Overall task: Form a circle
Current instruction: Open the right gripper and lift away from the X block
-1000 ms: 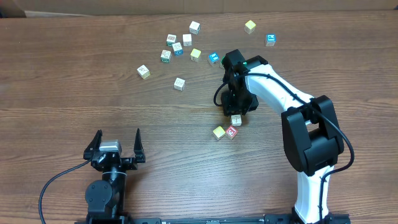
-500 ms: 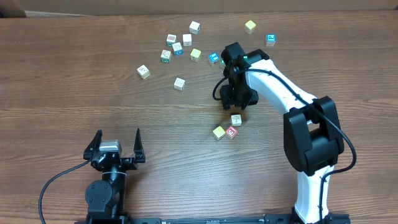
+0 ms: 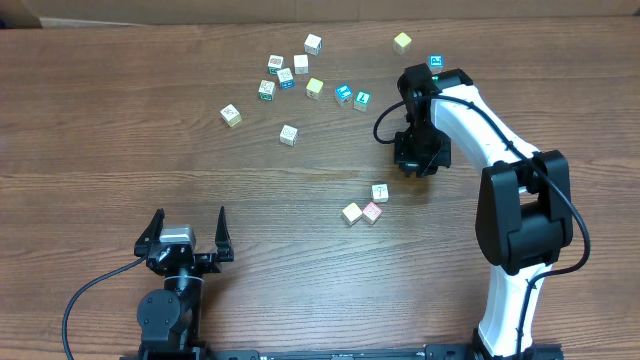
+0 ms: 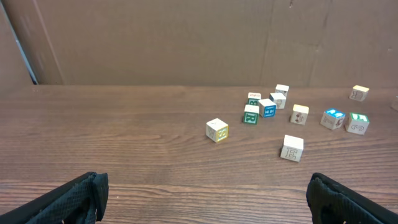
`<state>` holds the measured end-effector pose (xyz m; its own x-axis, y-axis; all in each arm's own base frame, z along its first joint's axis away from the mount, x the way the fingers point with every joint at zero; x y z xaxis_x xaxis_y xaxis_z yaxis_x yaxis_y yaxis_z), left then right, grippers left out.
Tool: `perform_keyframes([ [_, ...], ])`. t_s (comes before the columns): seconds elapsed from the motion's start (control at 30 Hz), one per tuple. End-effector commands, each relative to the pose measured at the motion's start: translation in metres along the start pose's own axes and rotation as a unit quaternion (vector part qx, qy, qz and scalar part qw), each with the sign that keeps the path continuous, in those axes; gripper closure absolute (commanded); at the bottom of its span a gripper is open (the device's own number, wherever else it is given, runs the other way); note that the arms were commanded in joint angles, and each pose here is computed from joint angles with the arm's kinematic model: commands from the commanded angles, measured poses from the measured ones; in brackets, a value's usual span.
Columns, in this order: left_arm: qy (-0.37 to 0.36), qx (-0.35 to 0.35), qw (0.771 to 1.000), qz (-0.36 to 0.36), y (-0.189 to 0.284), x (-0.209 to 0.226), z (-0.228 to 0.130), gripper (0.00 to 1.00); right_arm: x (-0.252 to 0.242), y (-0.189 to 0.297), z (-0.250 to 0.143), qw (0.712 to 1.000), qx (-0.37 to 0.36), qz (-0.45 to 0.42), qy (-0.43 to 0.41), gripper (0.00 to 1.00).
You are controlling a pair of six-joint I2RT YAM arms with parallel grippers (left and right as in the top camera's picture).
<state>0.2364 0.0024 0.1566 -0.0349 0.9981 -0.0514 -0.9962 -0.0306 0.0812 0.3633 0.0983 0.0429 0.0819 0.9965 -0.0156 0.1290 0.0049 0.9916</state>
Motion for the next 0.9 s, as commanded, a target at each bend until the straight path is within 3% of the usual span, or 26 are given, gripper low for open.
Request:
perform_keyframes([
  [0.0,-0.009,-0.005,1.000,-0.006,0.000,-0.002,0.001,0.01,0.005,0.001,-0.007,1.000,0.003,-0.006,0.006,0.89],
  [0.13,-0.009,-0.005,1.000,-0.006,0.000,-0.002,0.001,0.00,0.011,-0.002,-0.013,1.000,0.010,-0.006,0.011,0.96],
  [0.87,-0.009,-0.005,1.000,-0.006,0.000,-0.002,0.001,0.00,0.041,-0.003,-0.029,0.999,0.021,0.005,0.048,0.96],
])
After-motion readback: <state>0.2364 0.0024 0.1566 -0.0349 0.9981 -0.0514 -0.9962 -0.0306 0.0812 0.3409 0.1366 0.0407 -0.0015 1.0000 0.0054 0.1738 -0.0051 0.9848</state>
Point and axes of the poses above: each gripper's point midway between its finger pads, its own y axis back along the fingers, its own x axis along the line the jaws close on, z = x × y, the point moved 1 cm from there along y, back along the fingers, and after that the axes turned 2 degrees about y, right-handed, at the moved point
